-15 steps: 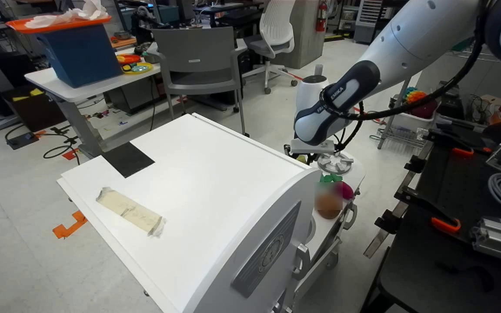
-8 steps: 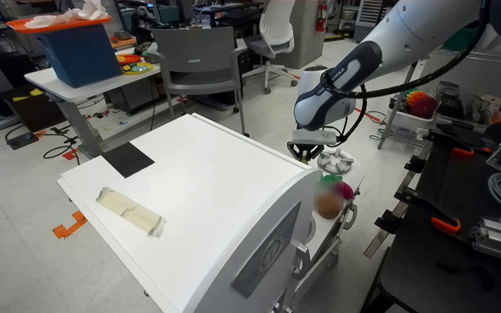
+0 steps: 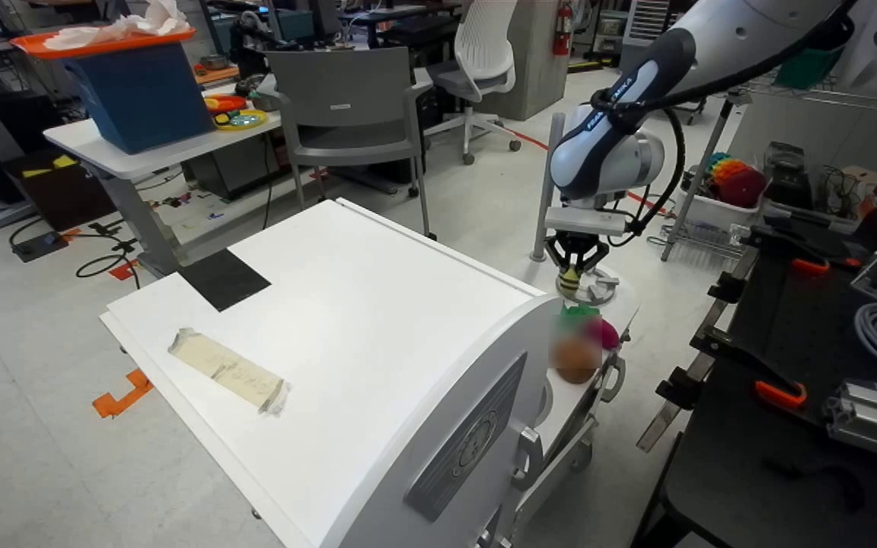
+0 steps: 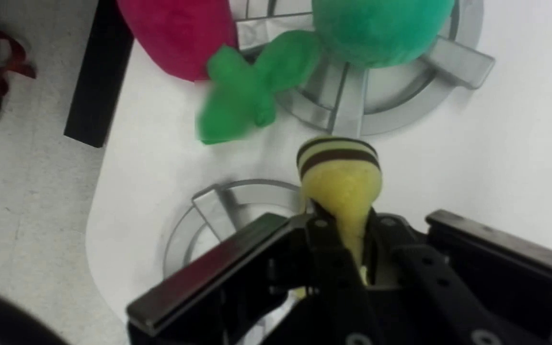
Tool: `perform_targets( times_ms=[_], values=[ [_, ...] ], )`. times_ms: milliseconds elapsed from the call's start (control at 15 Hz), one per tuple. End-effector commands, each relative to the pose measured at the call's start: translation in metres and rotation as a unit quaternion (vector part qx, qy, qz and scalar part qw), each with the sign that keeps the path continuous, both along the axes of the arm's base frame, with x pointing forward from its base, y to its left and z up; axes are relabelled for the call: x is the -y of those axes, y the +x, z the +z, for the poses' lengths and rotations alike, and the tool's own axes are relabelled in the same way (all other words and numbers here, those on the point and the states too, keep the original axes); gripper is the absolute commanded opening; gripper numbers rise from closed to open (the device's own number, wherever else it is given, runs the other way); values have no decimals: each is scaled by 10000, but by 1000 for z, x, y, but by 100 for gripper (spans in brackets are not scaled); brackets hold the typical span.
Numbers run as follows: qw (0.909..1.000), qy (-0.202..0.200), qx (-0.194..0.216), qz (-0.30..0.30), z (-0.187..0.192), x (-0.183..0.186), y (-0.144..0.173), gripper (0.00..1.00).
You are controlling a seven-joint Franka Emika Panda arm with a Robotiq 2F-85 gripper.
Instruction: Pick up the yellow plush toy and place it on the plate of the stove
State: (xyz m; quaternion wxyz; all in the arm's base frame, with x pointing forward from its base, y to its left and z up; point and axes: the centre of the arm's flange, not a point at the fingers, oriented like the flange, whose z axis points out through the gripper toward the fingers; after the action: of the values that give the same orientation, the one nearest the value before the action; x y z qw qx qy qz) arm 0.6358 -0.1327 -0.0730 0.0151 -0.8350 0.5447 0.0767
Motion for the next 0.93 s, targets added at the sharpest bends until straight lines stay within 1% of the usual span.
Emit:
perform_targets(
  times_ms=[0,133,400,600,867],
  values=[
    [9980,131,-2,-623,18,14,-29,3],
    [9953,105,60,-956,24,24,-32,3],
    [9871,204,115,-1582,28,44,-21,3],
    [9828,111,-19,-1842,13,54,-4,3],
    [9769,-52,-105,-2134,-7,59,9,3]
  ],
)
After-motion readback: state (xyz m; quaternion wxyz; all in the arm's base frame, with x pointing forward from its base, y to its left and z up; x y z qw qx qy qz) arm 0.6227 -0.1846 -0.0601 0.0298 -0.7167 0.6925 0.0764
